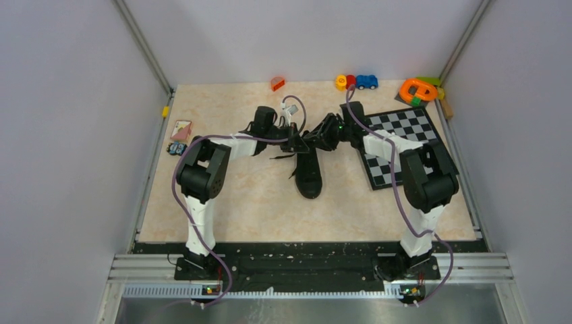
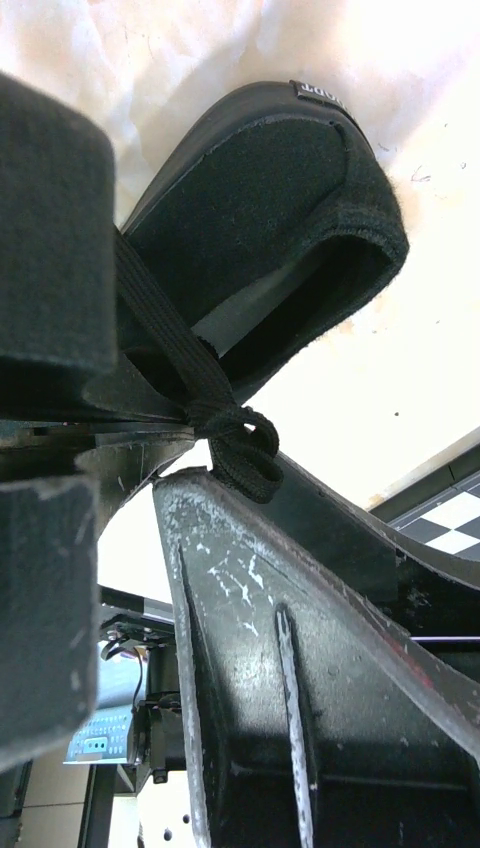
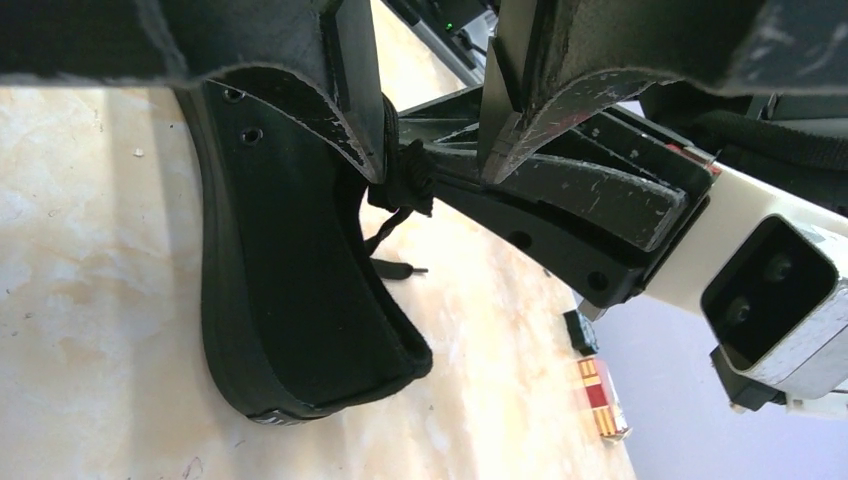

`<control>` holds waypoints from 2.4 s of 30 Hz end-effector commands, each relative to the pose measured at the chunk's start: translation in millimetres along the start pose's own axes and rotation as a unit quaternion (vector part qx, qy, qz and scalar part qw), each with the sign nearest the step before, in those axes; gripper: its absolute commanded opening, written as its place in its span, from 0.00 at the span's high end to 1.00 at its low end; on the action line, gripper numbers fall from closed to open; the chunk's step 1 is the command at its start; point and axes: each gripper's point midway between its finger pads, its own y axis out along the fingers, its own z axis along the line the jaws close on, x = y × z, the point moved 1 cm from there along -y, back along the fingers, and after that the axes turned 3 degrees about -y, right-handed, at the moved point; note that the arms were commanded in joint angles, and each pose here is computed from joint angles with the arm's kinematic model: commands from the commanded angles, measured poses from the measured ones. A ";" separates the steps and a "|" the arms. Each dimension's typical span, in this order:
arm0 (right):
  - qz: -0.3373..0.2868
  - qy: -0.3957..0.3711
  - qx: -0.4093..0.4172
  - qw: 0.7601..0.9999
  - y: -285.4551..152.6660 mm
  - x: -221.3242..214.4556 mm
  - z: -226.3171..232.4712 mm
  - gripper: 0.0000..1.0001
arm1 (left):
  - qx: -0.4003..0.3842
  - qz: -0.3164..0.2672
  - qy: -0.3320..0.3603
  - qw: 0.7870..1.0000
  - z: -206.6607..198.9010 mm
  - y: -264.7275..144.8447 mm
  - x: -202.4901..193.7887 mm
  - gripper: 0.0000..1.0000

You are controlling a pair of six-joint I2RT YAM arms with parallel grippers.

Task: Tie the shoes
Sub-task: Tie the shoelace on the shoe.

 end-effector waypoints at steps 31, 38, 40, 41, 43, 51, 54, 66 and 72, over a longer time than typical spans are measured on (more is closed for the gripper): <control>-0.021 -0.126 -0.025 0.992 -29.1 34.0 19.5 0.64 | -0.019 0.000 0.011 1.000 -6.5 2.7 1.3 1.00; -0.011 -0.122 -0.027 0.992 -24.6 31.8 16.8 0.70 | -0.019 0.000 0.011 1.000 -6.5 2.5 1.7 1.00; -0.009 -0.121 -0.027 0.992 -24.0 32.2 17.1 0.70 | -0.020 0.000 0.011 1.000 -7.0 2.5 2.2 1.00; -0.008 -0.121 -0.027 0.992 -23.1 31.5 17.3 0.69 | -0.020 0.000 0.011 1.000 -7.4 2.8 2.1 1.00; -0.004 -0.120 -0.030 0.992 -21.5 30.0 15.4 0.67 | -0.019 0.000 0.011 1.000 -6.9 3.0 2.2 1.00; 0.005 -0.120 -0.029 0.992 -15.6 26.7 13.6 0.69 | -0.021 0.000 0.011 1.000 -7.4 3.2 3.5 1.00; 0.006 -0.120 -0.029 0.992 -13.8 26.8 13.3 0.70 | -0.022 0.001 0.010 1.000 -7.5 3.4 3.4 1.00; 0.008 -0.125 -0.021 0.992 -16.1 25.8 19.3 1.00 | -0.023 0.002 0.011 1.000 -8.3 3.3 4.1 1.00; 0.008 -0.136 -0.024 0.990 -21.6 25.6 24.3 1.00 | -0.024 0.003 0.012 1.000 -8.9 3.2 4.2 1.00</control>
